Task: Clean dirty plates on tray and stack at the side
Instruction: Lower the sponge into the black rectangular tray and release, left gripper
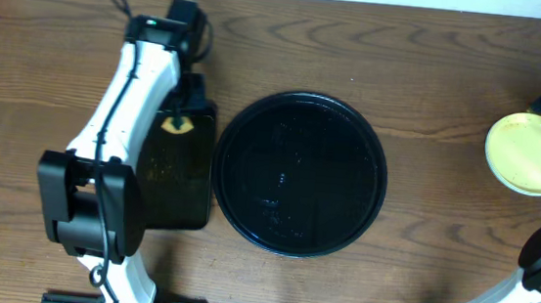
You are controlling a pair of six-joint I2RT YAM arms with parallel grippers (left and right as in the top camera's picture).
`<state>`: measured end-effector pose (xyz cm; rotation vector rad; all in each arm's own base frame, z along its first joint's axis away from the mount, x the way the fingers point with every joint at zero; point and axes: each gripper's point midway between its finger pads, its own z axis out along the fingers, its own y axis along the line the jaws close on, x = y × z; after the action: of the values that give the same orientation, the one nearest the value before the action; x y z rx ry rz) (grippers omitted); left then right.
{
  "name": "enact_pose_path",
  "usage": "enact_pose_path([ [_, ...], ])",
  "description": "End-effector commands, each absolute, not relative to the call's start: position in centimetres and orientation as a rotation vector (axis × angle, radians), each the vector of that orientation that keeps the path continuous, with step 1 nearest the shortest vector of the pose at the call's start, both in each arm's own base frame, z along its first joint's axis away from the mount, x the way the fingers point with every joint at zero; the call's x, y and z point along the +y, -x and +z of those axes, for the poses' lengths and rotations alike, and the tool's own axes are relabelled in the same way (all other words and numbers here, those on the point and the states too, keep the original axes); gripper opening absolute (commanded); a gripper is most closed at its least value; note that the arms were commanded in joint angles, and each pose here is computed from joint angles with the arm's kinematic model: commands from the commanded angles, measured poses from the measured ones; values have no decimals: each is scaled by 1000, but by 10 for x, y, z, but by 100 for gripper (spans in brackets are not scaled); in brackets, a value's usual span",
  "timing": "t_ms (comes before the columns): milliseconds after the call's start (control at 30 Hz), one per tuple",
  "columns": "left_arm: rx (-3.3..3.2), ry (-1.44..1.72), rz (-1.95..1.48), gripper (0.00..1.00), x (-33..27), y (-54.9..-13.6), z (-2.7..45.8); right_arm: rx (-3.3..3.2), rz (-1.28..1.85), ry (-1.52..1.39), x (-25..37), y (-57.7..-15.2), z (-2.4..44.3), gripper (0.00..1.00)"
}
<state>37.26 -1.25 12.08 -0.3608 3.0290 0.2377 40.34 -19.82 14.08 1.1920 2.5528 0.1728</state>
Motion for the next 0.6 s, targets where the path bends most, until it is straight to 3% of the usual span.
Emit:
enact_pose_path([
  [0,3030,658,248,7,21,-361,114,2454,177,-1042,-173,-409,213,99],
  [233,3112,940,81,7,34,-329,83,2425,207,-864,-114,-389,275,99],
  [433,3196,752,21,9,15,-319,59,2477,249,-703,-57,-373,294,99],
  [500,3204,721,24,16,9,-318,55,2486,266,-650,-40,-371,299,99],
  [567,3207,696,24,37,4,-319,54,2494,278,-609,-28,-368,302,99],
])
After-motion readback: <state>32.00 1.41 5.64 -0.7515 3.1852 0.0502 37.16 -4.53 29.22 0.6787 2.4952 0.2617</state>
